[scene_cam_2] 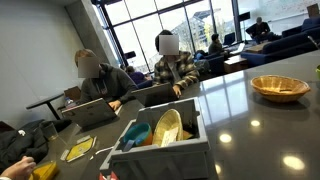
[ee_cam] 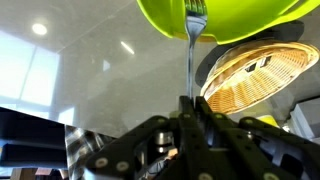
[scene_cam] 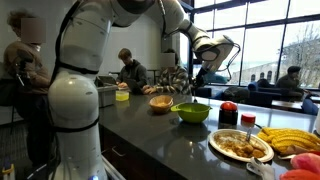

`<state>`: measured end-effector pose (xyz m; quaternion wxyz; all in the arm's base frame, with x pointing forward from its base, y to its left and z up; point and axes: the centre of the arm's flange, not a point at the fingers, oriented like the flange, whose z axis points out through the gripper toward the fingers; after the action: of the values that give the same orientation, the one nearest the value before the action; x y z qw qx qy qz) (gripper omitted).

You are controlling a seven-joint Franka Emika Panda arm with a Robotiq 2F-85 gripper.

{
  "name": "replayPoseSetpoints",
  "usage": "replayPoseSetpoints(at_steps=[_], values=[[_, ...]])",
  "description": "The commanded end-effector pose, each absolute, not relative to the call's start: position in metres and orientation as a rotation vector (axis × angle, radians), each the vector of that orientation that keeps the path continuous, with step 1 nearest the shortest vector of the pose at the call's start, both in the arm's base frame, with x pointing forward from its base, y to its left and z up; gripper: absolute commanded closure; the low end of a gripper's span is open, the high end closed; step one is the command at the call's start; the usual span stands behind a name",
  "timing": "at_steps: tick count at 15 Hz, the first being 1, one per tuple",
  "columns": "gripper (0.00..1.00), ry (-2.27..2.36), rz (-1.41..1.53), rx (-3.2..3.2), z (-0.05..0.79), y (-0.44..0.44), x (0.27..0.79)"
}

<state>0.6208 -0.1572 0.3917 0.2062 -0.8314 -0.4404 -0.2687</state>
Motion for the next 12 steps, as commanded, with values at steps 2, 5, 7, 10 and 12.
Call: replayPoseSetpoints(at_steps=[2, 5, 7, 10, 12], values=[[0.97, -1.223, -0.872, -2.364, 0.392, -0.155, 0.591], [0.97, -1.228, -0.927, -2.407, 0.400, -0.156, 0.572], [0.97, -1.250, -0.960, -2.430, 0.410, -0.154, 0.557], [0.97, -1.252, -0.968, -2.454, 0.413, -0.154, 0.541], [0.97, -1.244, -0.956, -2.454, 0.407, -0.154, 0.534]])
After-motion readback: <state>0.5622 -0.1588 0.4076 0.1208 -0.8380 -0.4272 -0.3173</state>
